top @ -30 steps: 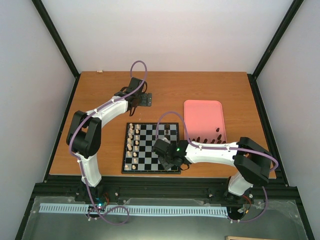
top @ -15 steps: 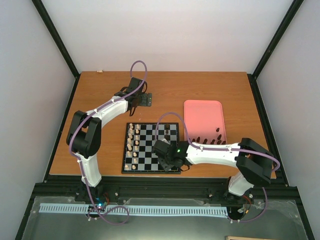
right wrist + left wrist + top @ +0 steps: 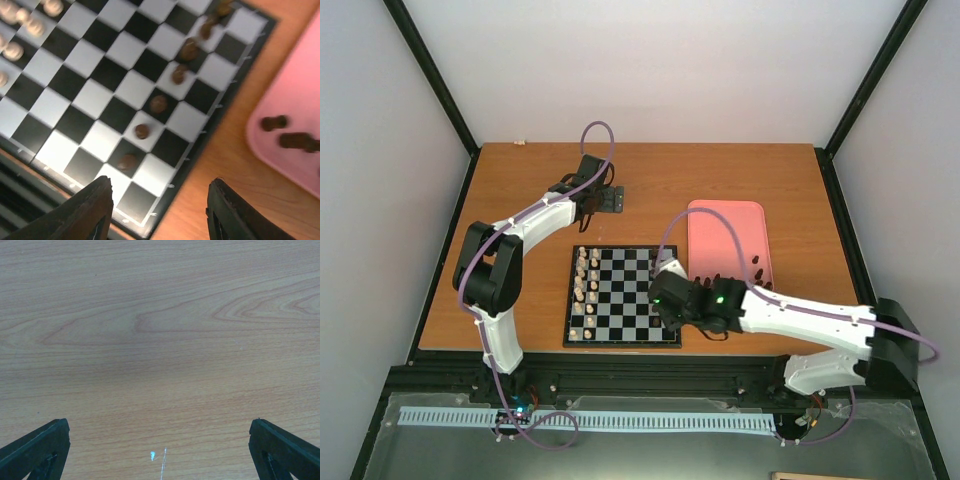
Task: Set up the chess pieces on the board
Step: Place the chess piece on the chessboard, then pick up the chess piece from the storage box.
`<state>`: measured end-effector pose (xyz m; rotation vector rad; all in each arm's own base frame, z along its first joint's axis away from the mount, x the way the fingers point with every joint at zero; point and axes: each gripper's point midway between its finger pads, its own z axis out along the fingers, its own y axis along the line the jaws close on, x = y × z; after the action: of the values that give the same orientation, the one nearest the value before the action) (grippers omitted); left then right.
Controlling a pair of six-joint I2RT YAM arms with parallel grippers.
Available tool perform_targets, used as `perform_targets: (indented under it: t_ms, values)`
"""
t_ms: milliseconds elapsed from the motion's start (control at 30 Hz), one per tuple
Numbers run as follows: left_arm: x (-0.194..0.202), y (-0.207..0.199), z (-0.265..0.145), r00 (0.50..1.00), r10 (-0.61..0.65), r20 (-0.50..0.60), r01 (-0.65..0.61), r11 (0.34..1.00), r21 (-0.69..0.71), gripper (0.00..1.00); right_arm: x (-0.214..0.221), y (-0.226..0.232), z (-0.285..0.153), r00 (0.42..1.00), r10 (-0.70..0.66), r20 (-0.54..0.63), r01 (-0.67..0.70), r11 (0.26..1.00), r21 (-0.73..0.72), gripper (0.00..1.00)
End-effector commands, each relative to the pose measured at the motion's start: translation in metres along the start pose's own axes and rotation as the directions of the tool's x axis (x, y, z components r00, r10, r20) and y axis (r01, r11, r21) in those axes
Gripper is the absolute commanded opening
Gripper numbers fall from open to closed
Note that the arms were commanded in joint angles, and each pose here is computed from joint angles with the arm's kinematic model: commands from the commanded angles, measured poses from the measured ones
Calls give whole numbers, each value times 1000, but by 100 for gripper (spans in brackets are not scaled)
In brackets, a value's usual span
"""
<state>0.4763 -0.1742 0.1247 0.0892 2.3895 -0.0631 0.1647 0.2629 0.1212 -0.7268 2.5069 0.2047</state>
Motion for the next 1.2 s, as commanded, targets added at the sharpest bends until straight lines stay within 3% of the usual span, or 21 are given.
perform_targets:
  t_ms: [0, 167, 333, 700, 1167]
  values:
    - [-16, -1, -7, 999, -24, 29, 24, 1000, 7, 100, -11, -59, -26, 990, 100, 97, -116, 976, 183, 53]
    - [-16, -2, -8, 999, -27, 30, 27, 999, 19, 100, -10, -149, -31, 940, 292, 177, -336, 886, 319, 52]
    - [-15, -4, -8, 999, -29, 27, 28, 999, 29, 100, 2, -216, -19, 897, 403, 181, -441, 790, 427, 52]
    - [-15, -3, -5, 999, -23, 25, 22, 1000, 20, 100, 0, -276, 48, 857, 506, 97, -491, 744, 454, 47]
    - [-12, -4, 0, 1000, -20, 14, 20, 1000, 19, 100, 8, -307, 72, 806, 585, 88, -567, 721, 398, 37]
